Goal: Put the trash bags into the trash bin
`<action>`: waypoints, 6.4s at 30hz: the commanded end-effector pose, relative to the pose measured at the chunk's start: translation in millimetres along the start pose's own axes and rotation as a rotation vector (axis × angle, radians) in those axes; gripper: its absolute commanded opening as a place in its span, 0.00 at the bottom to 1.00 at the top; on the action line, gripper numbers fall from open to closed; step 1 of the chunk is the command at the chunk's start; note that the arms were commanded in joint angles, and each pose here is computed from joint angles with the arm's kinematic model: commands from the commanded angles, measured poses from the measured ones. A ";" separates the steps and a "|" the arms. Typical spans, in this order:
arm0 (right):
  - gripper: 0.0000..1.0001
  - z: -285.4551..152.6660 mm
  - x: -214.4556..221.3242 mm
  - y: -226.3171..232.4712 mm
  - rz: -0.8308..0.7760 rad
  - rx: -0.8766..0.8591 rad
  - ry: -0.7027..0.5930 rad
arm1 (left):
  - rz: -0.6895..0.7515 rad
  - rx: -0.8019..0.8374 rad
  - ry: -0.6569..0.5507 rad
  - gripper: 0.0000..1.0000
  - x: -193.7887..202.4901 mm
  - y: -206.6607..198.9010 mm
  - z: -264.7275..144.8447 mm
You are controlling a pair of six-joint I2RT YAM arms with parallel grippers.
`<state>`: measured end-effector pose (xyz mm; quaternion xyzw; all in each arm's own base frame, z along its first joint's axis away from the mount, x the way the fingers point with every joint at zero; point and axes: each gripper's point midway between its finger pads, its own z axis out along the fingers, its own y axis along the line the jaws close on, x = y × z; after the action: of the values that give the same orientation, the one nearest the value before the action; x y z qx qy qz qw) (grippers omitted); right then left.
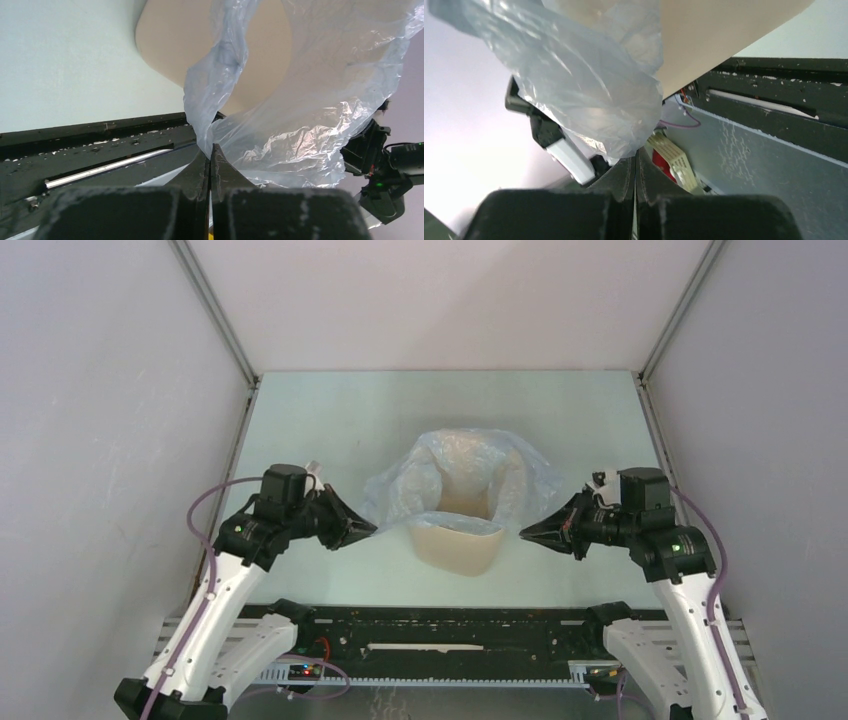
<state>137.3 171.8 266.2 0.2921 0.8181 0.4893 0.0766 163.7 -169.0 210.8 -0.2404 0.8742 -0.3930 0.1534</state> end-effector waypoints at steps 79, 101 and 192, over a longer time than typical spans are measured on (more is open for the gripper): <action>0.82 -39.6 -89.7 24.3 -0.598 0.205 -0.246 | 0.180 0.021 -0.280 0.89 -88.0 -32.9 -6.6; 0.01 95.7 -138.2 -46.3 -0.524 0.231 -0.007 | 0.140 -0.061 0.062 0.01 -86.5 12.2 127.6; 0.75 -25.1 -51.5 62.7 -0.857 0.143 -0.244 | 0.286 0.031 0.076 0.70 -4.1 -7.7 90.4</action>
<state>193.0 132.0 295.7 0.0422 0.8899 0.3181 0.3243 205.4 -216.0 148.4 -0.1095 0.9093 -0.3609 0.1759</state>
